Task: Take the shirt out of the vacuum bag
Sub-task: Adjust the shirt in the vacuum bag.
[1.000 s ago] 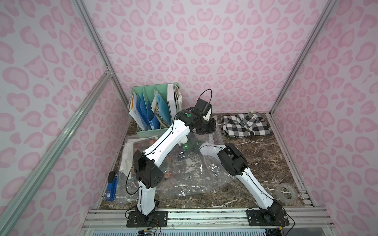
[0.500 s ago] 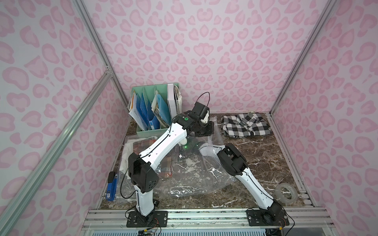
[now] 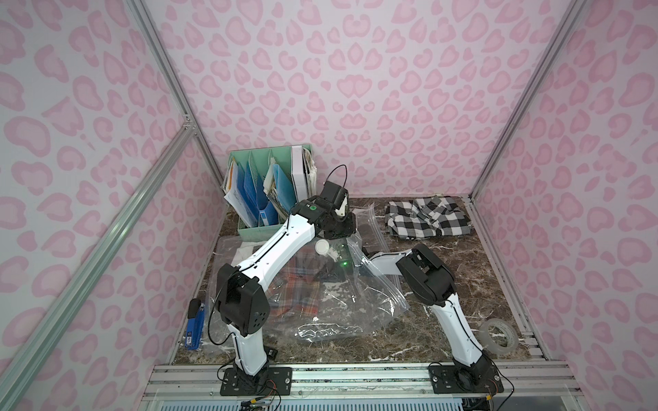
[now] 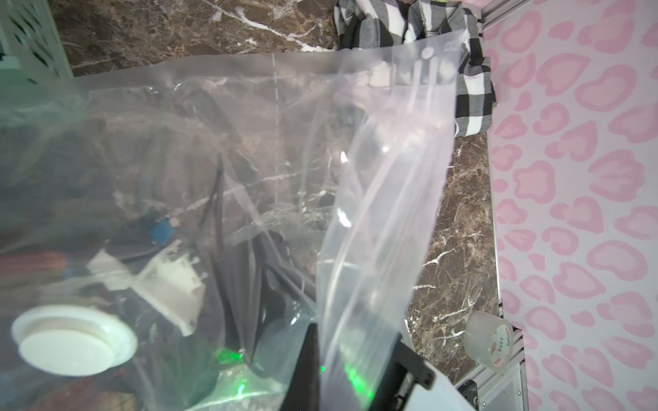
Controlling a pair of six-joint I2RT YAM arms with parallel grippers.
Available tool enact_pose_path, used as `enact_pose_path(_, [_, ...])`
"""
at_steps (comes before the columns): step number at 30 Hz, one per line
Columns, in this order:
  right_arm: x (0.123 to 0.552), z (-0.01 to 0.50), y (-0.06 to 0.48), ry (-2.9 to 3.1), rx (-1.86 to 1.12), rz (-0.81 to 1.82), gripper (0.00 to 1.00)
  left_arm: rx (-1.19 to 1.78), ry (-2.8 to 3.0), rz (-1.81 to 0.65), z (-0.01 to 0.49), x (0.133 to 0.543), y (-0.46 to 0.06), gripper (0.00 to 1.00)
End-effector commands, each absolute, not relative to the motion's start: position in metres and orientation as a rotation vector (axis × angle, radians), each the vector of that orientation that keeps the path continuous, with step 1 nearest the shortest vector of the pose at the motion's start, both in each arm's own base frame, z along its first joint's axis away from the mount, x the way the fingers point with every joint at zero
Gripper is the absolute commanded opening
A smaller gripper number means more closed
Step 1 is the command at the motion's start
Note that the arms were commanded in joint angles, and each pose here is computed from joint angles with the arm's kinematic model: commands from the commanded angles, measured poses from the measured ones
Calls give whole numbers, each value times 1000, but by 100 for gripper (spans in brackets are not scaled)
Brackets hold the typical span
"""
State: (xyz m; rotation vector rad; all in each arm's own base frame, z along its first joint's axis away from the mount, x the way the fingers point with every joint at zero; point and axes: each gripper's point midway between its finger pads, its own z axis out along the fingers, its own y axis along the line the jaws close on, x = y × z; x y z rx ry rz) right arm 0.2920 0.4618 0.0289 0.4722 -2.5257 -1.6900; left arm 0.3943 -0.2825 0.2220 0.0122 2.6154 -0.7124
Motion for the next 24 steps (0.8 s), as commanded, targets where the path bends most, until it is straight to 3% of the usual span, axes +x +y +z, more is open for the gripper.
enact_pose_path(1, [293,24,448,-2585,474,-1635,0,19,2589,-677,221,401,-274,4])
enact_pose_path(12, [280,61,434,-2577,599,-1659,0,-12,2584,-671,213,405,-254,4])
enact_pose_path(24, [286,121,435,-2493,654,-1872,0,-20,2594,-706,200,396,-243,4])
